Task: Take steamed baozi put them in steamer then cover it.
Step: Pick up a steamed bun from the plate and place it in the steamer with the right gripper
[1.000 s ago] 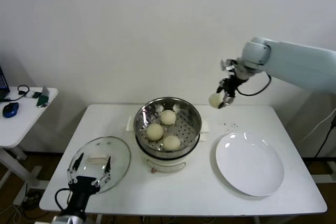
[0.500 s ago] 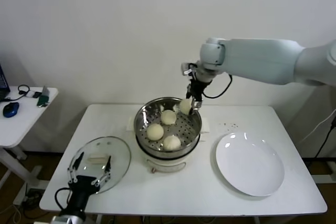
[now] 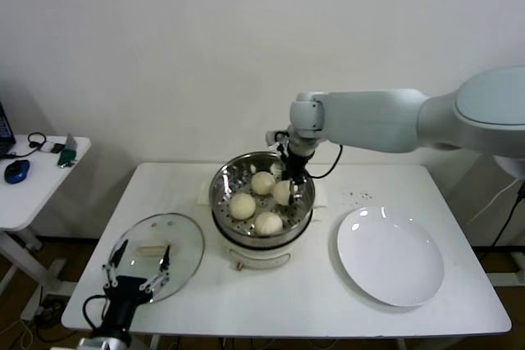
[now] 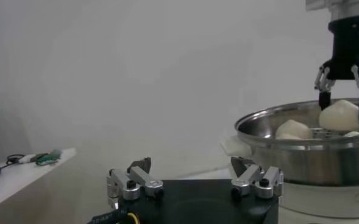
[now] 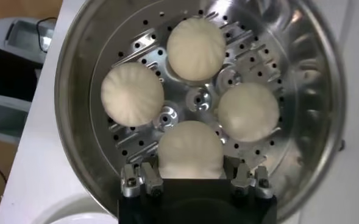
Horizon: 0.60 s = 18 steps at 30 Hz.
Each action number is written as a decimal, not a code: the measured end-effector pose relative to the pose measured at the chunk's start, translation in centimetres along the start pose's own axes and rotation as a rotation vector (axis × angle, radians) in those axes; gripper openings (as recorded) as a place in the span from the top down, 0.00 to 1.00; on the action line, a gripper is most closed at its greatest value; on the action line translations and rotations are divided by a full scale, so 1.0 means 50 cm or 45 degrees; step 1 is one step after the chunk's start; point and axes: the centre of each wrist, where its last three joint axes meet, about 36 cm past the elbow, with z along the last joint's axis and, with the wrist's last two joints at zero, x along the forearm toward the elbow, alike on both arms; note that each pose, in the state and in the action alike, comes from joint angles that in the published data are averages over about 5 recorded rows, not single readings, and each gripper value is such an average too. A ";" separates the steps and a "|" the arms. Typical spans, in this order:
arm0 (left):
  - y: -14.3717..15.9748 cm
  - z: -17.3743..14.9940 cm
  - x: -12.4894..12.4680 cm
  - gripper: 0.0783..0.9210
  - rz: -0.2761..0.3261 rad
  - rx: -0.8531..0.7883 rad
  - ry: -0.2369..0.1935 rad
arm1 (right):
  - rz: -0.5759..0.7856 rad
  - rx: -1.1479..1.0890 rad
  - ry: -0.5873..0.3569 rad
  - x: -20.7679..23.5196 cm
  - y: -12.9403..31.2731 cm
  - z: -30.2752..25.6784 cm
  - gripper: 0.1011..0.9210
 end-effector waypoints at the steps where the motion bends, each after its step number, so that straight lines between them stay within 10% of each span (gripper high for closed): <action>1: 0.000 0.000 0.000 0.12 0.000 0.000 0.001 | -0.003 0.003 0.003 -0.005 0.000 -0.001 0.29; 18: 0.001 -0.003 -0.004 0.12 -0.005 -0.004 -0.001 | 0.007 -0.008 -0.003 -0.012 -0.001 0.009 0.12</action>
